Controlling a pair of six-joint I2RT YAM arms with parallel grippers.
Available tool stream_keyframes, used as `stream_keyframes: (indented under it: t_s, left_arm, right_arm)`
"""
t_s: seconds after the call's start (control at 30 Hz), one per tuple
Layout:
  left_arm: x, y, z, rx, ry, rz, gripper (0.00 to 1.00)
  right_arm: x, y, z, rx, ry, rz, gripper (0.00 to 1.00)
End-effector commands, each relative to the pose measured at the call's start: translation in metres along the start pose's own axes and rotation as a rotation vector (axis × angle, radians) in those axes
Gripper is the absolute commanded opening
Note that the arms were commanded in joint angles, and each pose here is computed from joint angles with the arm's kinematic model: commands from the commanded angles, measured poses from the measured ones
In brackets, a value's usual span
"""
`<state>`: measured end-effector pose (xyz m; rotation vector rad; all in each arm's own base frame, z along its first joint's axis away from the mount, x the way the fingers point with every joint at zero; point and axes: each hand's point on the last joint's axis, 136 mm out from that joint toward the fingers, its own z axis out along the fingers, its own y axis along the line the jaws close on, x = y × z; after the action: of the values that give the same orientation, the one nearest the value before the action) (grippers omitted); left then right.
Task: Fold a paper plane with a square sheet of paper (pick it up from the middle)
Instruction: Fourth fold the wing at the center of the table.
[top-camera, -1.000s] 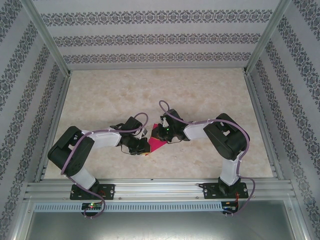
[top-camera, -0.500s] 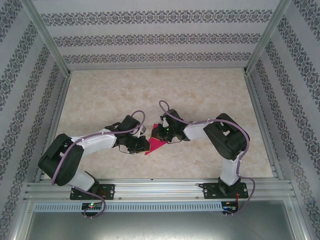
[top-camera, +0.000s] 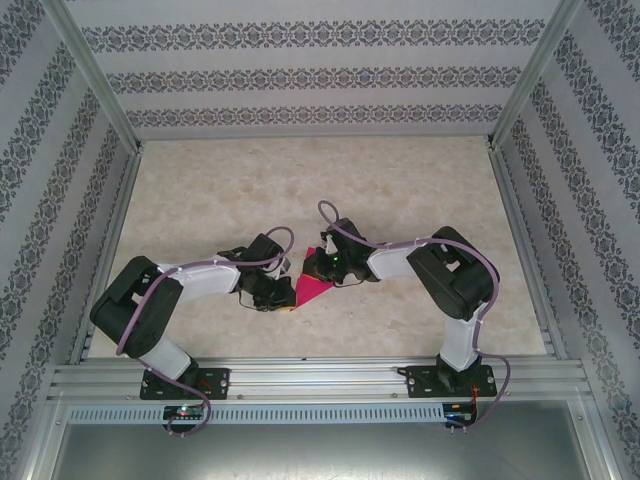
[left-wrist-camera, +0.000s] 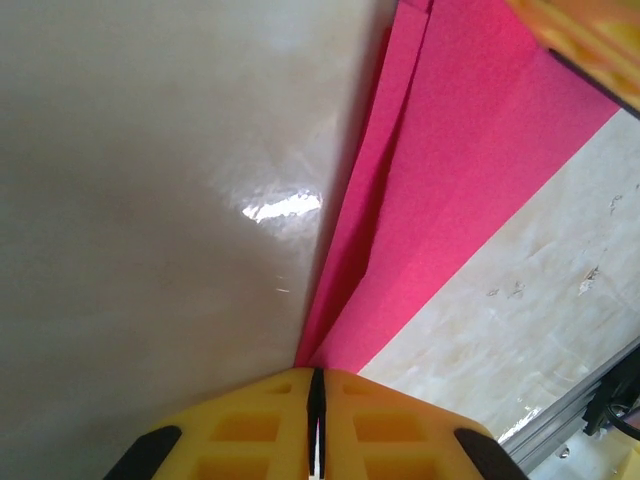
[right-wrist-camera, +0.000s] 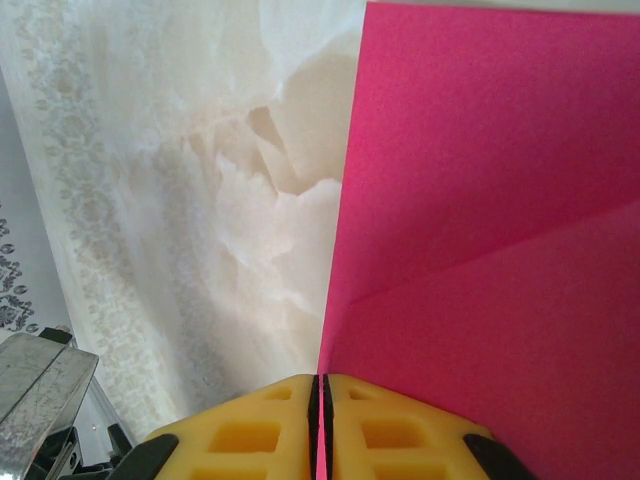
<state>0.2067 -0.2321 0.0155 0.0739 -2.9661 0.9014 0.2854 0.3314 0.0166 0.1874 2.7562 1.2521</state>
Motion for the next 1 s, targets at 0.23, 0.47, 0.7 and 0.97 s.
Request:
stream_keyframes:
  t_s: [0.23,0.47,0.7,0.97]
  left_arm:
    - [0.035,0.030,-0.005,-0.080,0.080,-0.088,0.11]
    - [0.016,-0.009,-0.040,0.014,-0.047,0.001,0.11]
    - [-0.017,-0.040,-0.040,0.076,-0.086,0.068,0.12]
    - [-0.030,-0.028,-0.007,0.041,-0.044,0.061,0.14]
  right_arm:
    - [0.023,-0.069,0.010,0.216,0.045,0.085,0.14]
    - [0.024,-0.069,0.009,0.223,0.039,0.086,0.14]
    - [0.025,-0.070,0.009,0.223,0.036,0.091,0.14]
    - [0.024,-0.066,0.009,0.205,0.031,0.088,0.14]
